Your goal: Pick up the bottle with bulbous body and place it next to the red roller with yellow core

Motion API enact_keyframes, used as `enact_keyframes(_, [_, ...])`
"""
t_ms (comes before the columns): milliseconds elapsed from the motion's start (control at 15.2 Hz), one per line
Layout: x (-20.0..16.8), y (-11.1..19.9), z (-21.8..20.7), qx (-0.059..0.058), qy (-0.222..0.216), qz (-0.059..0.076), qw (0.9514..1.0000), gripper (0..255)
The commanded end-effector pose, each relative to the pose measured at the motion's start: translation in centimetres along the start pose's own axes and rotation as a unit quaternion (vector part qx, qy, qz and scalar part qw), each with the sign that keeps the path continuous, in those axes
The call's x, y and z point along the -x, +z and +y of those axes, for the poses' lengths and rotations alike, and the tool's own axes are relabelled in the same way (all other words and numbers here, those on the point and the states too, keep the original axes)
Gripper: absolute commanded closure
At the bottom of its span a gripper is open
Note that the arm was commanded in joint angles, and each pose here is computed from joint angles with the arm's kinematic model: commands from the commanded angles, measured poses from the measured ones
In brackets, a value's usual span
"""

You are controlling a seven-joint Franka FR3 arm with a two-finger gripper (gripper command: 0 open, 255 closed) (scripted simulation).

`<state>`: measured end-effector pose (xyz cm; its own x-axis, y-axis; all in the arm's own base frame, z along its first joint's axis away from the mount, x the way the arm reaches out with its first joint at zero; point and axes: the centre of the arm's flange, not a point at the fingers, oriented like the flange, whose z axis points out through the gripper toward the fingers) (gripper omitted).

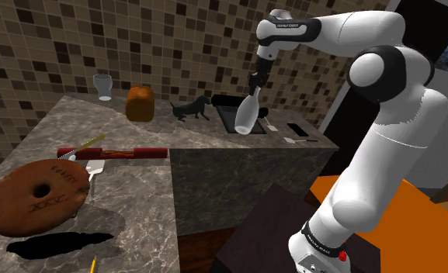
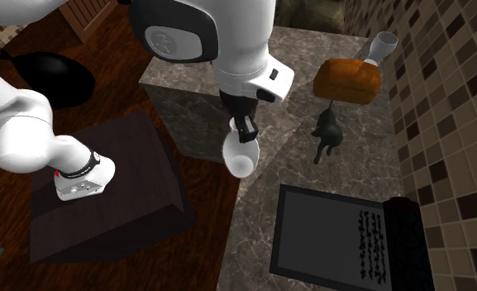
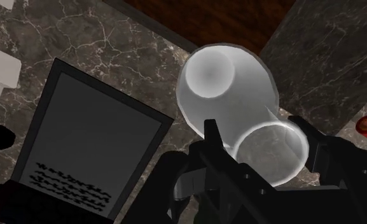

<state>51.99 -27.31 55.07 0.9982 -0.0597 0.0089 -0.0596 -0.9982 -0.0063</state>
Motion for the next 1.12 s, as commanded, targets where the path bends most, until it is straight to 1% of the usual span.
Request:
enact_keyframes(0, [-0.3, 0.2, -2.8, 0.000, 0.001, 0.000, 1.0000, 255])
enact_keyframes(1056, [-2.4, 0.3, -23.8, 0.000, 0.001, 0.000, 1.0000, 255])
